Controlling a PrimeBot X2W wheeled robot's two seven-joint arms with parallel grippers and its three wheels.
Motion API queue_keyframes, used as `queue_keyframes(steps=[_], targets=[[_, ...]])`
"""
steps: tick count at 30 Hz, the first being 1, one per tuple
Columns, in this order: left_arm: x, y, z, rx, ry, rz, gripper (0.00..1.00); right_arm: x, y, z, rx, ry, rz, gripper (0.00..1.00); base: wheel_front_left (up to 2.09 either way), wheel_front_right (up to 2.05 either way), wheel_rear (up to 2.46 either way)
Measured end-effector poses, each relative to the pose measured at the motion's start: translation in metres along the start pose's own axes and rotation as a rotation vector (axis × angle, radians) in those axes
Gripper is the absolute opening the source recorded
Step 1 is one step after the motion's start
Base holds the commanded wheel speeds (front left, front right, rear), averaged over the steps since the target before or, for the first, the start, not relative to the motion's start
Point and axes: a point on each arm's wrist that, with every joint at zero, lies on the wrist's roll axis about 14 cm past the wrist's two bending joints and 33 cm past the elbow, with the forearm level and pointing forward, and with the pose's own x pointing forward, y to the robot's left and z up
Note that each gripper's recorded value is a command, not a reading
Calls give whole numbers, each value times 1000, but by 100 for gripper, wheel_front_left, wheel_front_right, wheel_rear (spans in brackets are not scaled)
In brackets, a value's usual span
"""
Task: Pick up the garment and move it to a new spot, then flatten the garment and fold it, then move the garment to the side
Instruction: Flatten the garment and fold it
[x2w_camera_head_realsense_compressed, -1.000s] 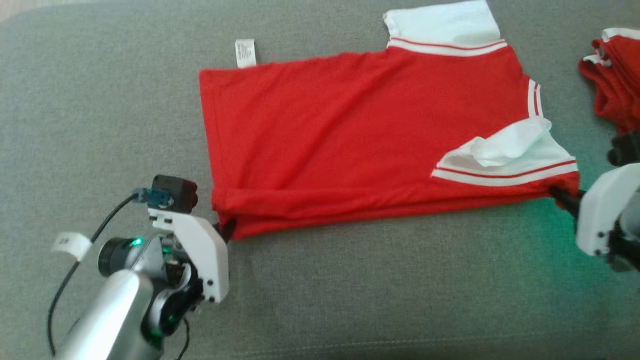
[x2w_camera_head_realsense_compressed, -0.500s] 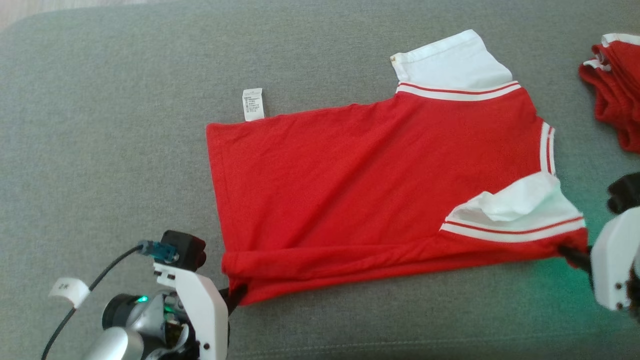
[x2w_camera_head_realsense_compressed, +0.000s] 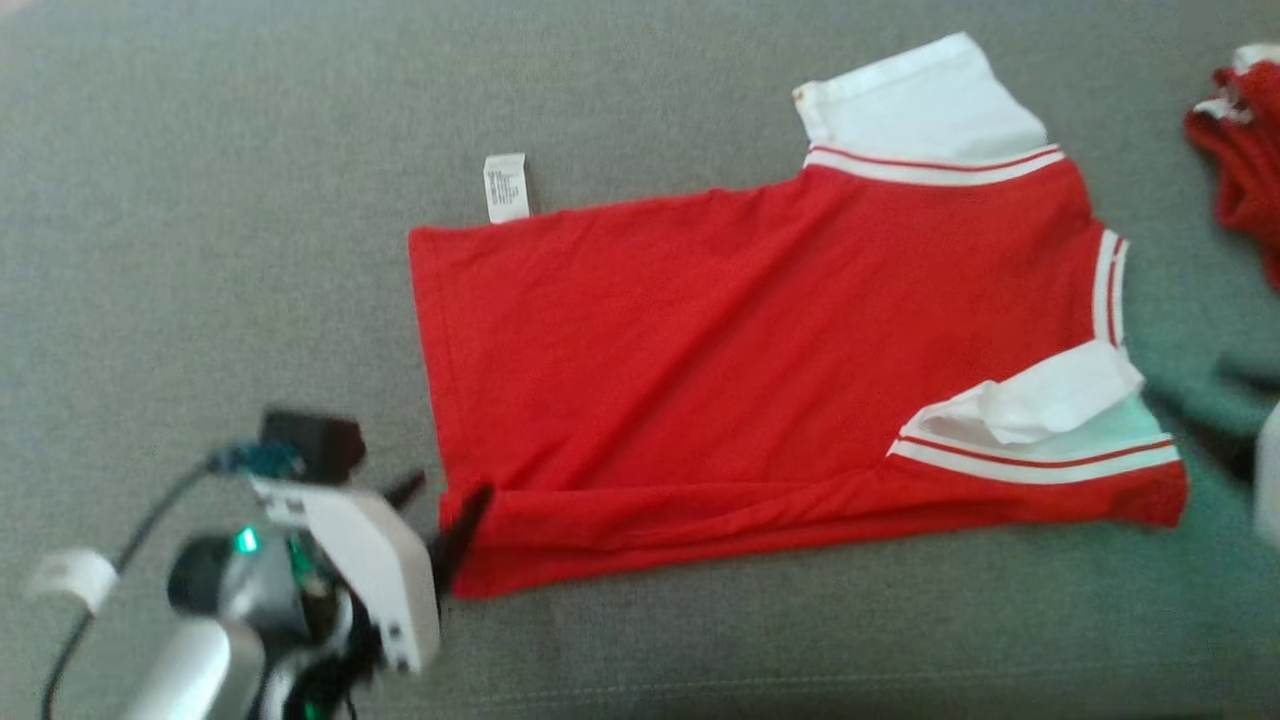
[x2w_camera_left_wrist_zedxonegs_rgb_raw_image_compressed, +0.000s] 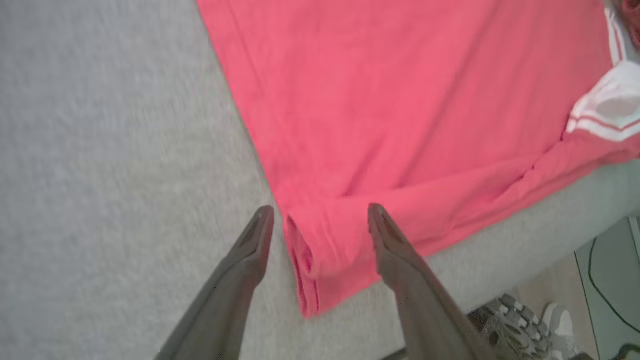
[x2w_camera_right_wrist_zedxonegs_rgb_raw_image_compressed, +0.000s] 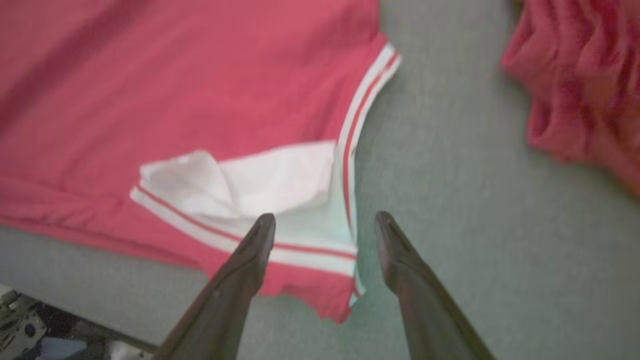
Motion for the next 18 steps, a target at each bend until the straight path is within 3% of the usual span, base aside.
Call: queue_keyframes(steps=[5, 9, 18], targets=[[25, 7, 70, 75, -139, 29, 100, 8, -23, 94, -42, -207, -77, 100, 0, 0, 0], [57, 11, 107, 109, -168, 52, 100, 43, -22, 149, -66, -280, -97, 100, 0, 0, 0], [115, 29, 112, 148, -87, 110, 100, 148, -11, 169, -58, -187, -100, 100, 0, 0, 0]])
